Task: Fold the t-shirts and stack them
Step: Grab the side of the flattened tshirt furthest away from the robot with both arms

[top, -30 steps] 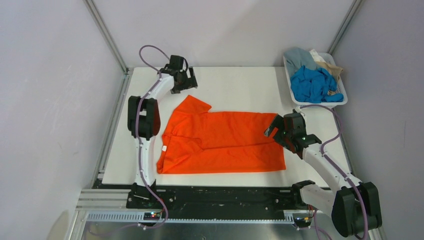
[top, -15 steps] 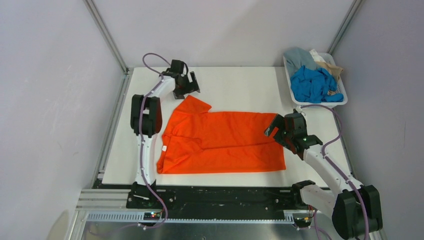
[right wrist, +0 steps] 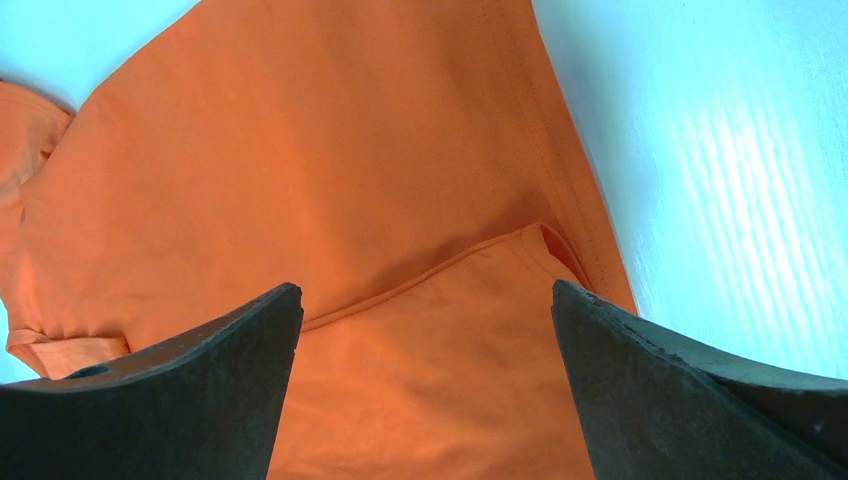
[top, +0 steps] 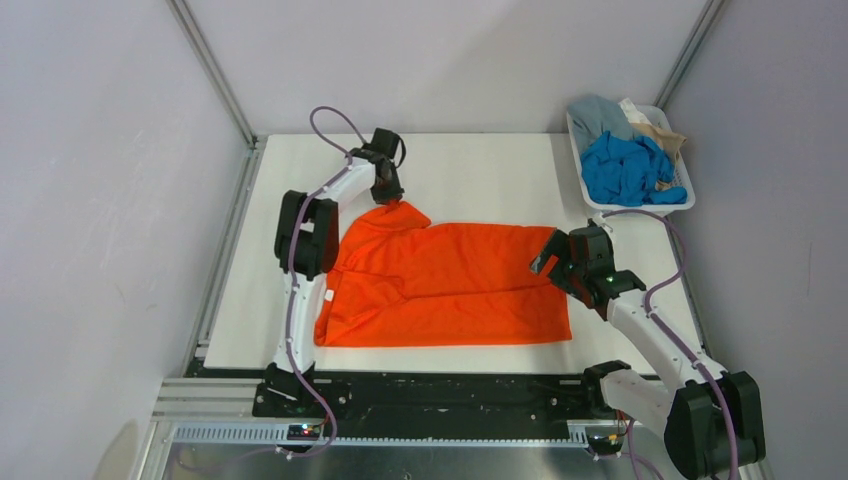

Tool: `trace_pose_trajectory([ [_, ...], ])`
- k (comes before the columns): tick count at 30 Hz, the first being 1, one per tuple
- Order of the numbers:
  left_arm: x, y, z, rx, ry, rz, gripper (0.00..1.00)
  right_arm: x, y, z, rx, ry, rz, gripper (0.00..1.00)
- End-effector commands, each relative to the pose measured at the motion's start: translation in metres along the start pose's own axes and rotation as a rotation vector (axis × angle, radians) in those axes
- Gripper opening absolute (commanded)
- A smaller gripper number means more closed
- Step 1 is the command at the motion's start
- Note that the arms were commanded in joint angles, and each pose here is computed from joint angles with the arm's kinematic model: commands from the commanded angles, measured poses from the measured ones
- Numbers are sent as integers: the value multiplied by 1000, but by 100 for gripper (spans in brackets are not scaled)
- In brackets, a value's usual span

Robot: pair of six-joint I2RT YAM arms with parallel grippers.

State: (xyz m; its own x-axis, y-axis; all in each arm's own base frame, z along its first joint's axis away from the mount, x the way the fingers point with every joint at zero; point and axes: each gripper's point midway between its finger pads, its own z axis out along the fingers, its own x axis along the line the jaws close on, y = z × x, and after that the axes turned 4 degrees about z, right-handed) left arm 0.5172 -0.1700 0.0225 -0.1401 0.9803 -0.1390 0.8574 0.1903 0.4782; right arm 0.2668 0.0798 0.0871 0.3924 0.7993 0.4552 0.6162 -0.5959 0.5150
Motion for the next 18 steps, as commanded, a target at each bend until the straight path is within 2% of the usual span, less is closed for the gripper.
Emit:
trace_pose_trajectory([
  [1, 21, -7, -10, 20, 121, 9, 26, 8, 18, -4, -59, 14, -19, 99],
  [6, 22, -4, -9, 14, 127, 52, 2, 13, 22, 5, -60, 13, -36, 99],
  [12, 22, 3, -22, -23, 155, 142, 0, 26, 51, 18, -100, -38, -86, 100],
  [15, 16, 13, -42, -56, 128, 160, 0, 30, 59, 36, -70, -97, -113, 99],
  [18, 11, 18, -57, -83, 92, 162, 0, 35, 81, 47, -101, -159, -116, 99],
])
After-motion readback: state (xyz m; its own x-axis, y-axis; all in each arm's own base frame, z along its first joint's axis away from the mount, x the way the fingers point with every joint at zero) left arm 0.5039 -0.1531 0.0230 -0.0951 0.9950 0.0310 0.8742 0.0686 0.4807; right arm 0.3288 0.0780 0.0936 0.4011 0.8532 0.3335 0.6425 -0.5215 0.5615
